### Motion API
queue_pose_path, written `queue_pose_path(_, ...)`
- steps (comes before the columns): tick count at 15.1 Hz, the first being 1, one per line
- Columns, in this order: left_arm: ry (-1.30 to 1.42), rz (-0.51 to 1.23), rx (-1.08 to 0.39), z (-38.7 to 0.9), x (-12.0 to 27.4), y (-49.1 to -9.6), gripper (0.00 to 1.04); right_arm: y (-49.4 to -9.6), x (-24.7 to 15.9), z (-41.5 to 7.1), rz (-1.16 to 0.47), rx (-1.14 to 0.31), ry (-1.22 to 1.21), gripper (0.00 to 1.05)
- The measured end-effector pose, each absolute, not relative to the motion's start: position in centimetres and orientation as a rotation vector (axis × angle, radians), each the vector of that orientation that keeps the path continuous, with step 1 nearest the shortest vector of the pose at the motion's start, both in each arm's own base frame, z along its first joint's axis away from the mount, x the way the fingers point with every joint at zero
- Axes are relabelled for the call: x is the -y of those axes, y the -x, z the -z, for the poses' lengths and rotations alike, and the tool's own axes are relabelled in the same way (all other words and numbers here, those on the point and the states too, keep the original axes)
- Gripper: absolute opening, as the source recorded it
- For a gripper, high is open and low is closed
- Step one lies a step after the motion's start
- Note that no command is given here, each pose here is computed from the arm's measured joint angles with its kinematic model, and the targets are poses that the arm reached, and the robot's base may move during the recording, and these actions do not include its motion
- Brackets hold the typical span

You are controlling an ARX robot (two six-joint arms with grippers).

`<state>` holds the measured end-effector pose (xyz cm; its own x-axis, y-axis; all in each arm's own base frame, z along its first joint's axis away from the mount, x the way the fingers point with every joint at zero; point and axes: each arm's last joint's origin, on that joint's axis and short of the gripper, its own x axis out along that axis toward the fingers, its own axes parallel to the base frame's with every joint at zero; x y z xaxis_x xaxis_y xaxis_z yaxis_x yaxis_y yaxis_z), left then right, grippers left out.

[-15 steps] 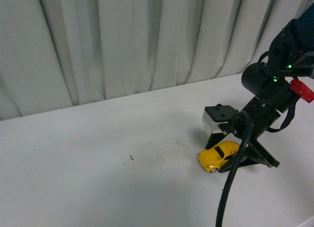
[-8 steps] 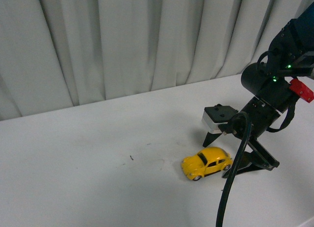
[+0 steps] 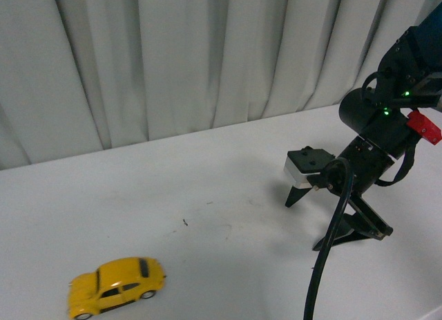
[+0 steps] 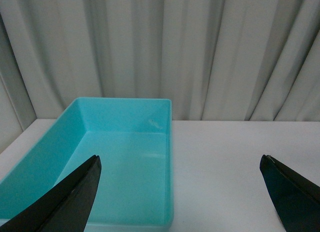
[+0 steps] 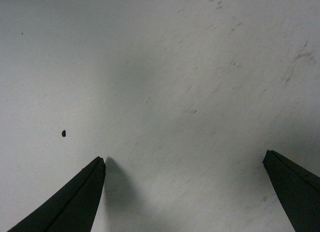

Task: Wind up and store yellow beetle toy

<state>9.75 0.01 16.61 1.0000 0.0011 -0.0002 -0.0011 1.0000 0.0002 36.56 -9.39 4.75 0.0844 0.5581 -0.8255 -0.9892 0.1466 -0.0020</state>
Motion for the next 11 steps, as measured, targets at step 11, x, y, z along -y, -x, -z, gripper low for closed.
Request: queue_pose_path(11,0.0,-0.001,0.0,-16.6,0.0,-9.7,0.98,-37.7,7.4,-12.4,-1.274,-0.508,0.744,0.98)
